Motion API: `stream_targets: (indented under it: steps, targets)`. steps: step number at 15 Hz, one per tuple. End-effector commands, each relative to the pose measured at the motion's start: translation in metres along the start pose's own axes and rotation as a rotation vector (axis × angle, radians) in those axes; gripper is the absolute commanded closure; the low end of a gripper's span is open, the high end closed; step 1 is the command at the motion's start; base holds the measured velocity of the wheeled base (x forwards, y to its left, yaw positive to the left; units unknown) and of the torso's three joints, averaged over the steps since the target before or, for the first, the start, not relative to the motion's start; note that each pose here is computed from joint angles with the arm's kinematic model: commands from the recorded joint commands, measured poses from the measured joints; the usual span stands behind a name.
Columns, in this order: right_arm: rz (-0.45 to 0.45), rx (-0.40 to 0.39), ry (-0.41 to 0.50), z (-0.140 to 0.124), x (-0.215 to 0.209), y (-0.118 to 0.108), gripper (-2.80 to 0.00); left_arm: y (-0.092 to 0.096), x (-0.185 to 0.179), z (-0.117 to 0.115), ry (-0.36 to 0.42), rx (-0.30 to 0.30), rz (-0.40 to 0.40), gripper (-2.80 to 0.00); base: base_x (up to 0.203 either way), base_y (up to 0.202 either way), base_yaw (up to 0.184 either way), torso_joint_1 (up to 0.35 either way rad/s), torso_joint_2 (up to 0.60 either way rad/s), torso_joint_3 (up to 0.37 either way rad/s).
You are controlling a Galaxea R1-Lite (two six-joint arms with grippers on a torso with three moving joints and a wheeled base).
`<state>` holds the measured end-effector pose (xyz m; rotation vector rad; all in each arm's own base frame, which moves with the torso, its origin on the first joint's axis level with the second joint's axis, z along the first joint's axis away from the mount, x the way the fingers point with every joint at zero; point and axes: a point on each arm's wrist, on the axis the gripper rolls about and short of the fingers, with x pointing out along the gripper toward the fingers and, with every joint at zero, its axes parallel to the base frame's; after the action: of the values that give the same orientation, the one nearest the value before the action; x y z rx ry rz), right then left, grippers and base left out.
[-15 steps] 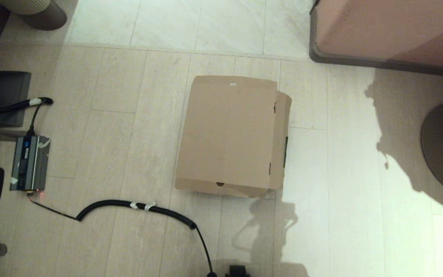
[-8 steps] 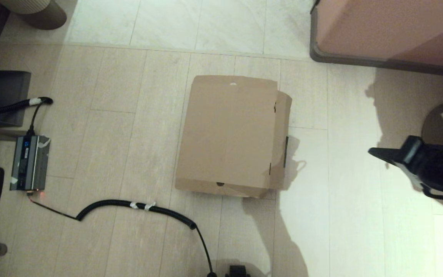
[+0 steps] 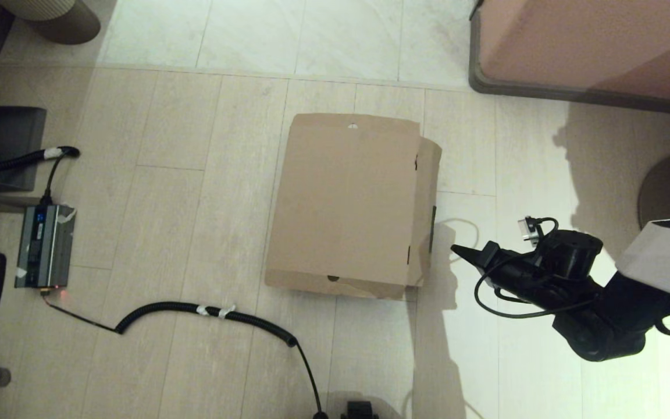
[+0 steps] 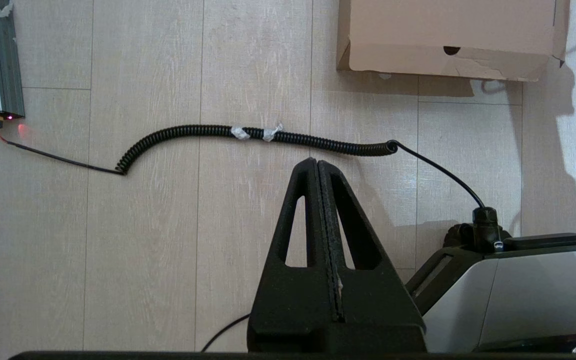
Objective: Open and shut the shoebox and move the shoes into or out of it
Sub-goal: Open the shoe box
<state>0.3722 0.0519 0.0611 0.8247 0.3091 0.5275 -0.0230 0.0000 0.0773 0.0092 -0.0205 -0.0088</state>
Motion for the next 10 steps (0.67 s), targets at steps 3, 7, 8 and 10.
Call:
stream_targets:
  steps: [3,7,8,10]
  targets:
    - [0.023,0.012,0.022,-0.022,0.014,-0.027,-2.8,0.0,0.001,-0.002,0.01,0.0,-0.001,0.0,0.0,0.0,0.0,0.0,0.0,0.0]
    - [0.035,-0.07,-0.072,-0.009,0.034,-0.029,-2.8,0.0,0.001,-0.002,0.01,0.0,-0.001,0.0,0.0,0.0,0.0,0.0,0.0,0.0]
    - [0.036,-0.078,-0.073,-0.011,0.038,-0.032,-2.8,0.0,0.001,-0.002,0.01,0.0,0.0,0.0,0.0,0.0,0.0,0.0,0.0,0.0]
    - [0.049,-0.102,-0.072,-0.015,0.049,-0.037,-2.8,0.0,0.001,-0.002,0.01,0.0,-0.002,0.0,0.0,0.0,0.0,0.0,0.0,0.0]
